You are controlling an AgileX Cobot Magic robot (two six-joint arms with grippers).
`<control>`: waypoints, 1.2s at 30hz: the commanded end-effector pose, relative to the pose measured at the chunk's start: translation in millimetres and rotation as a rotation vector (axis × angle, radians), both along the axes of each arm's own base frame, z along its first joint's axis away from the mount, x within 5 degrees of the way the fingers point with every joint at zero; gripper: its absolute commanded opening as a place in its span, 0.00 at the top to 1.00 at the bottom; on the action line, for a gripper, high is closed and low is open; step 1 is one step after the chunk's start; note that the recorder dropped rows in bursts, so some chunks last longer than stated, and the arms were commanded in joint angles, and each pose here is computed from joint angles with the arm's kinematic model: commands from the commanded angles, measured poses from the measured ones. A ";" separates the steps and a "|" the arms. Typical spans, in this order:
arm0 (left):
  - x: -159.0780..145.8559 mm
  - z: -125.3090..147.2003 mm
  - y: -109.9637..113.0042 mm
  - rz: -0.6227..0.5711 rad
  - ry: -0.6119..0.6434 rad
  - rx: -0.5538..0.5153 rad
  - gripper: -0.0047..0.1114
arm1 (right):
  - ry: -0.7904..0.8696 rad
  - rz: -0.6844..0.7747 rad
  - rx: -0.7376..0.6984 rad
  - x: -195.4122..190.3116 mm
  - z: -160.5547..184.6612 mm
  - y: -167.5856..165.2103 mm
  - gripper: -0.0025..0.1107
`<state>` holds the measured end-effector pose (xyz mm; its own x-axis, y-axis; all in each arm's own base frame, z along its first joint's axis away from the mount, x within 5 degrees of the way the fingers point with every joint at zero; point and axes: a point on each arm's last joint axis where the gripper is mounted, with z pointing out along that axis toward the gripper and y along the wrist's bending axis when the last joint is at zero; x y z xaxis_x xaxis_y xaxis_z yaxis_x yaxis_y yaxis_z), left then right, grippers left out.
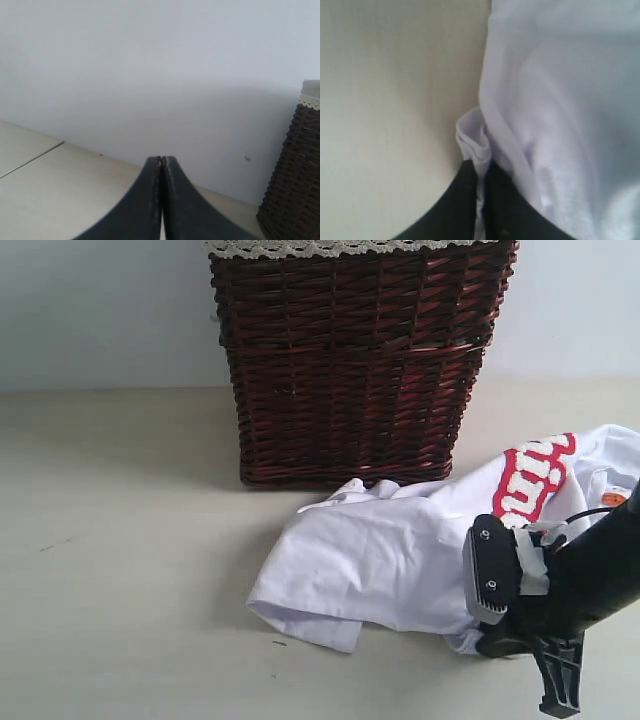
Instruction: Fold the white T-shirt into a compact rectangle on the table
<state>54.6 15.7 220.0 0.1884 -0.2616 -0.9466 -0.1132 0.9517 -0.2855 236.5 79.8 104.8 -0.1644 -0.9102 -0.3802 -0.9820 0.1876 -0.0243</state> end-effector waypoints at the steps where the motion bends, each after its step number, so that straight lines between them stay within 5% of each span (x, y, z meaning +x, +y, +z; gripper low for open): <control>1: -0.4 -0.9 -0.1 0.000 -0.001 0.004 0.96 | -0.017 0.041 0.017 -4.7 12.7 1.2 0.98; 8: -0.4 -0.9 -0.1 0.000 -0.001 0.004 0.96 | 0.234 0.449 0.133 -70.7 80.8 -0.1 0.98; 17: -0.4 -0.9 -0.1 0.000 -0.001 0.004 0.96 | 0.291 0.447 -0.096 -80.5 84.8 -21.4 0.98; 20: -0.4 -0.9 -0.1 0.000 -0.001 0.004 0.96 | 0.310 0.370 -0.052 -80.5 86.1 -16.7 0.94; 24: -0.4 -0.9 -0.1 0.000 -0.001 0.004 0.96 | 0.257 0.290 0.059 -77.8 92.2 -6.3 0.74; 30: -0.4 -0.9 -0.1 0.000 -0.001 0.004 0.96 | -0.121 0.182 0.215 -74.5 129.5 3.6 0.52; 36: -0.4 -0.9 -0.1 0.000 -0.001 0.004 0.96 | -0.353 -0.308 0.063 -56.5 145.8 -26.9 0.51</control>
<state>54.6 15.7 220.0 0.1884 -0.2616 -0.9466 -0.1132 0.9517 -0.2855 169.7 69.9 246.5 -0.1131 -0.8374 -0.5348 -0.9245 0.2859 -0.2522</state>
